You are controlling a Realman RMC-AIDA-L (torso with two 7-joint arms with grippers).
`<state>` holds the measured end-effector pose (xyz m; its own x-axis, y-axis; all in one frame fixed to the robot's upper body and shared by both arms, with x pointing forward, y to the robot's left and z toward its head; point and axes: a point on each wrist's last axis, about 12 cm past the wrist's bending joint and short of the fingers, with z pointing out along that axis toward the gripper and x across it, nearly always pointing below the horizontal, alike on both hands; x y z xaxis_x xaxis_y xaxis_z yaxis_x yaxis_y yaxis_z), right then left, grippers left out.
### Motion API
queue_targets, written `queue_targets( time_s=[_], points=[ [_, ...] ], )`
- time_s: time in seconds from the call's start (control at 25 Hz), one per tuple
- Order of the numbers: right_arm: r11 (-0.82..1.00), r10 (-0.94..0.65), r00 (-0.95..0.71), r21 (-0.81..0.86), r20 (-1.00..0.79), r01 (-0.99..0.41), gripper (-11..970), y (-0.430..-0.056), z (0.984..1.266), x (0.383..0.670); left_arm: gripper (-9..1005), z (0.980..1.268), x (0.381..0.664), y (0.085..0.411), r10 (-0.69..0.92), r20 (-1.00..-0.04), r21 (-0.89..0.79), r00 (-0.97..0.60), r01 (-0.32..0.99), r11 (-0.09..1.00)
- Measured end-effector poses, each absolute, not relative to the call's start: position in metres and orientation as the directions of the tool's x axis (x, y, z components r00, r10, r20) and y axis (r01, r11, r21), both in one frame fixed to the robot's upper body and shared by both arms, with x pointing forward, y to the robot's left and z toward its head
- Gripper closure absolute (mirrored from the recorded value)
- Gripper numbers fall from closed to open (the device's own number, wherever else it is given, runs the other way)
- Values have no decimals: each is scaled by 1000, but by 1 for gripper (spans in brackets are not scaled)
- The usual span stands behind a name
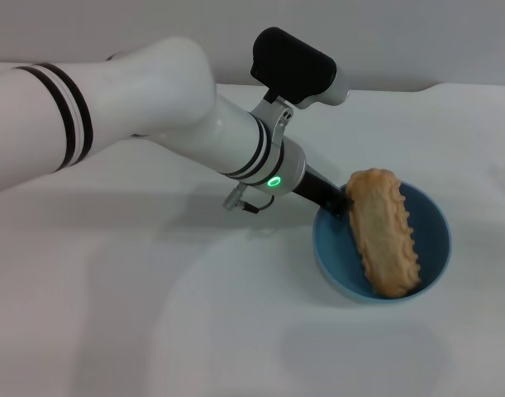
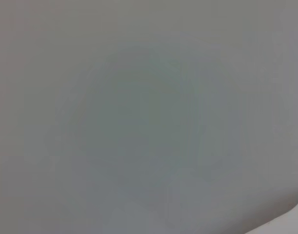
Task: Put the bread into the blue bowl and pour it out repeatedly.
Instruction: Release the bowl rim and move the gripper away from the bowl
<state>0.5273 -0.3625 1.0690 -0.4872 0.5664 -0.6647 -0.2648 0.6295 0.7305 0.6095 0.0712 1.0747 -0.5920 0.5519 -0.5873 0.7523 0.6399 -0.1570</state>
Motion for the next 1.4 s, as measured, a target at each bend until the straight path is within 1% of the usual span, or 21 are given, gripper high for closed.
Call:
queue_targets(
  time_s=[0.2, 0.52, 0.72, 0.96, 1.2, 1.4],
  points=[
    [629, 575, -487, 735, -658, -252, 464, -364, 1066, 525, 996, 1075, 609, 71, 553, -585, -159, -593, 753, 639],
    [632, 576, -485, 735, -658, -246, 462, -365, 1066, 525, 917, 1074, 607, 69, 554, -582, -163, -595, 753, 638],
    [650, 557, -478, 715, -679, -258, 460, -365, 1065, 524, 853, 1075, 608, 69, 552, -586, -163, -594, 753, 638],
    [691, 500, -461, 658, -733, -298, 459, -362, 1063, 524, 776, 1081, 615, 72, 504, -599, -180, -622, 718, 673],
    [715, 490, -454, 641, -744, -279, 457, -364, 1060, 526, 660, 1087, 620, 77, 471, -607, -205, -640, 699, 685],
    [721, 496, -454, 643, -740, -260, 379, -365, 1057, 526, 564, 1094, 629, 85, 457, -610, -197, -647, 683, 703]
  ],
)
